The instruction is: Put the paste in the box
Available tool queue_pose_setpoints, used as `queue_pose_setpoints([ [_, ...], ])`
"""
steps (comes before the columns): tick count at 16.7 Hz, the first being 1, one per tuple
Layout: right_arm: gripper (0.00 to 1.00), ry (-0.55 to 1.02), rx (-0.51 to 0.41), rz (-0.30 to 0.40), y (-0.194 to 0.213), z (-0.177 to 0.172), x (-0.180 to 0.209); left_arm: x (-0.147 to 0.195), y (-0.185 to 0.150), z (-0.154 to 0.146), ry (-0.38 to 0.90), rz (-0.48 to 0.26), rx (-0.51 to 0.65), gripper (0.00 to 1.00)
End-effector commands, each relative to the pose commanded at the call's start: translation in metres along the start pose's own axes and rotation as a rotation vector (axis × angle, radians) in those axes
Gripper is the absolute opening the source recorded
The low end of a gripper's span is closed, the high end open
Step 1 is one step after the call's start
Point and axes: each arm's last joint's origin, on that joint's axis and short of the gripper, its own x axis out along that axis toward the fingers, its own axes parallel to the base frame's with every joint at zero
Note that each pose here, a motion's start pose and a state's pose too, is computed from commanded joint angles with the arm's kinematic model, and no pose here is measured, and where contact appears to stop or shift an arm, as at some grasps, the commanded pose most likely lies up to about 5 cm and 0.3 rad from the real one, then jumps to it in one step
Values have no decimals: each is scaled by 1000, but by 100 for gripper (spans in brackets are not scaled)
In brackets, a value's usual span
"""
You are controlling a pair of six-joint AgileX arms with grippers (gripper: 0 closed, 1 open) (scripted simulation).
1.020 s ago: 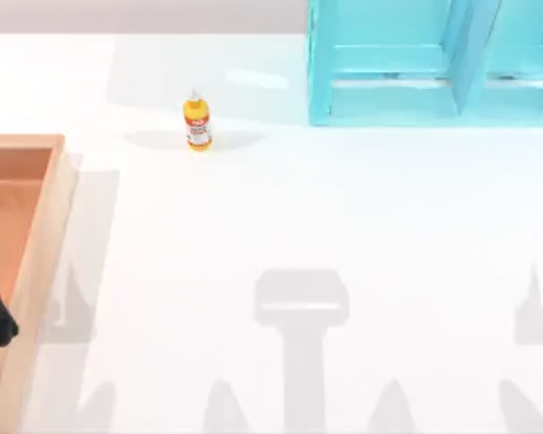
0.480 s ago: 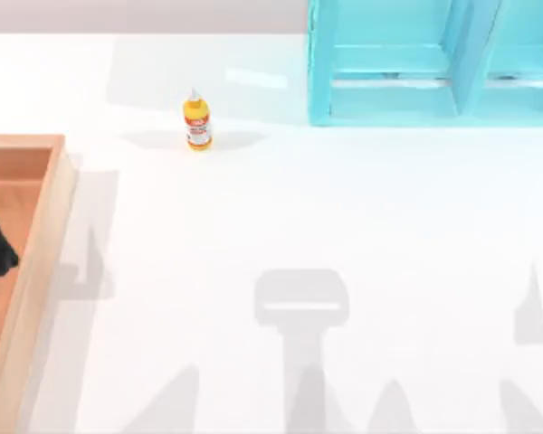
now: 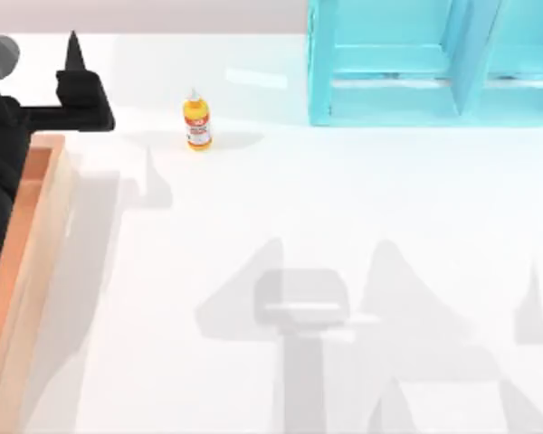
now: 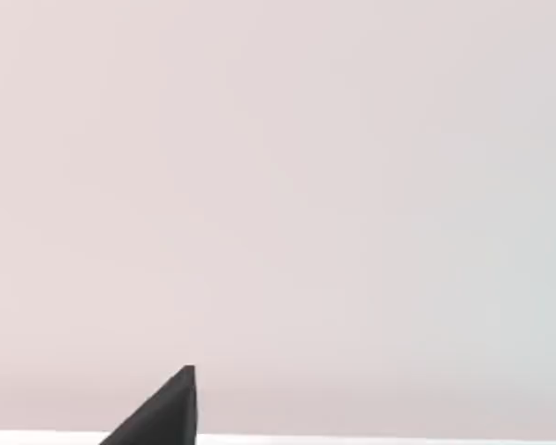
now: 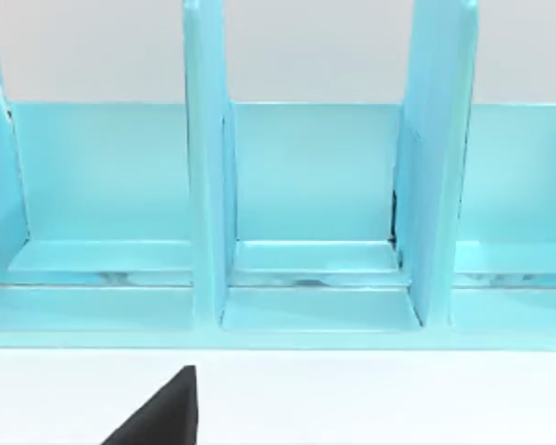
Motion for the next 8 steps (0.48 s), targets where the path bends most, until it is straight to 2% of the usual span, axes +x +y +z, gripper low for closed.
queue_pose_setpoints([
  [4,100,0,0,0,0,0,0,54,-43,-65,46,4,8,100],
  [8,100,0,0,0,0,0,0,72,-78,-150,84,7,22,100],
])
